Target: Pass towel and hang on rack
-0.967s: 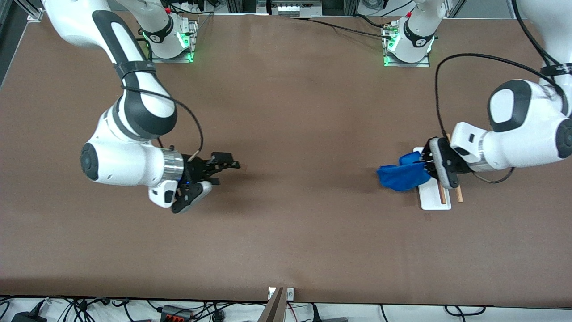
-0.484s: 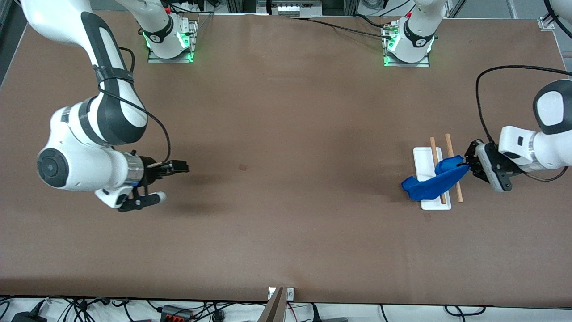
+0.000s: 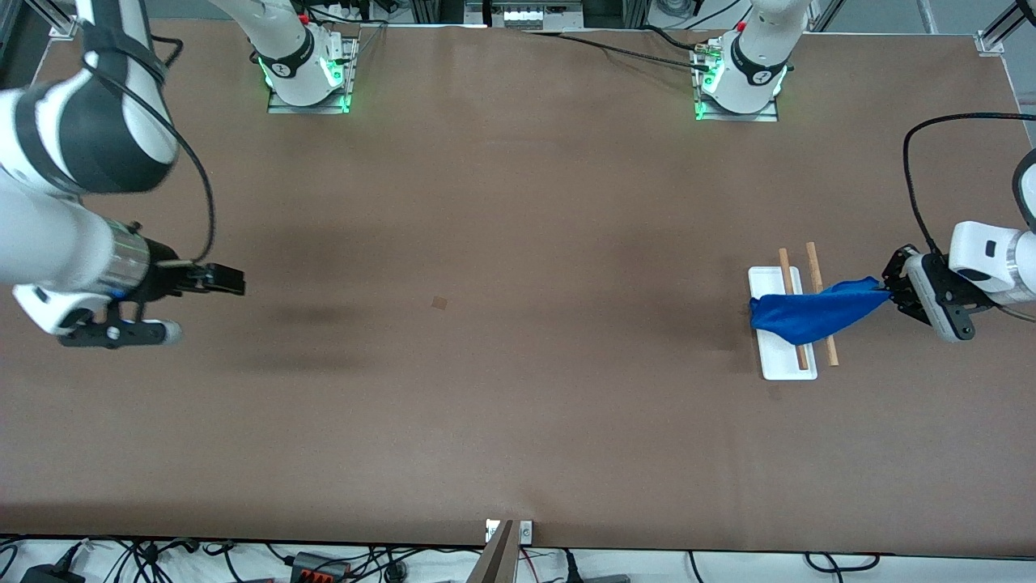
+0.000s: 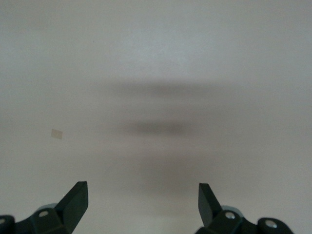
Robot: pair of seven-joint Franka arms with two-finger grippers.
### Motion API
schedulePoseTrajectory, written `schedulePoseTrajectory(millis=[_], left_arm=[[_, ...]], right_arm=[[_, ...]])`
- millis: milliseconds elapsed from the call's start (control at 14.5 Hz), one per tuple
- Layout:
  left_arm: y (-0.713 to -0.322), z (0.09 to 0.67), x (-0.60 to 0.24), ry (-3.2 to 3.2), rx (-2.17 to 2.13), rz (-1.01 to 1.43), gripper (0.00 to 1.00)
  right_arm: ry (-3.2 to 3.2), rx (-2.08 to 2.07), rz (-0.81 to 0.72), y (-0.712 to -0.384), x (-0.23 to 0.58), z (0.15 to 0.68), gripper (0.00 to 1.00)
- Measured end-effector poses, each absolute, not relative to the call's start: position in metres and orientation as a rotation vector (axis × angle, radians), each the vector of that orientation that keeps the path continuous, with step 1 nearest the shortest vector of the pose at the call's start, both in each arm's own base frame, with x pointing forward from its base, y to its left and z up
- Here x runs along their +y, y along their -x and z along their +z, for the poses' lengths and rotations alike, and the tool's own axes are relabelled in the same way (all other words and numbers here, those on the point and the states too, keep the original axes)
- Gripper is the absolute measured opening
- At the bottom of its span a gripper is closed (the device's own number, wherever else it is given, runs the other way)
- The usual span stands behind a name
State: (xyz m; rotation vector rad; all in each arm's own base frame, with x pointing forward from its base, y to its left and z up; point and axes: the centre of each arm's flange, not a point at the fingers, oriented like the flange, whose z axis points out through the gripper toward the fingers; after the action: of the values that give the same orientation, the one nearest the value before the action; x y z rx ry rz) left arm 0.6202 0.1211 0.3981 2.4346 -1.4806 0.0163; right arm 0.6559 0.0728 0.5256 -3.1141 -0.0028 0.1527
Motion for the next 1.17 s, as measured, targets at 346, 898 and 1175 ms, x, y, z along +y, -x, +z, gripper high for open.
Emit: schedulePoseTrajectory(millis=[346, 898, 1175], left_arm=[[-0.621, 0.375, 0.130, -2.426, -1.457, 0.026, 0.03], [-0.624, 0.360, 0.119, -2.448, -1.465, 0.072, 0.03], [-0.624, 0.354, 0.118, -2.451, -1.464, 0.080, 0.09]], right_arm=[[3.123, 0.167, 0.036, -0.643, 0.006, 0.574, 1.00], [3.159, 0.103, 0.062, -0.607, -0.013, 0.617, 1.00], [3.147, 0.102, 0.055, -0.576, -0.018, 0.606, 1.00]])
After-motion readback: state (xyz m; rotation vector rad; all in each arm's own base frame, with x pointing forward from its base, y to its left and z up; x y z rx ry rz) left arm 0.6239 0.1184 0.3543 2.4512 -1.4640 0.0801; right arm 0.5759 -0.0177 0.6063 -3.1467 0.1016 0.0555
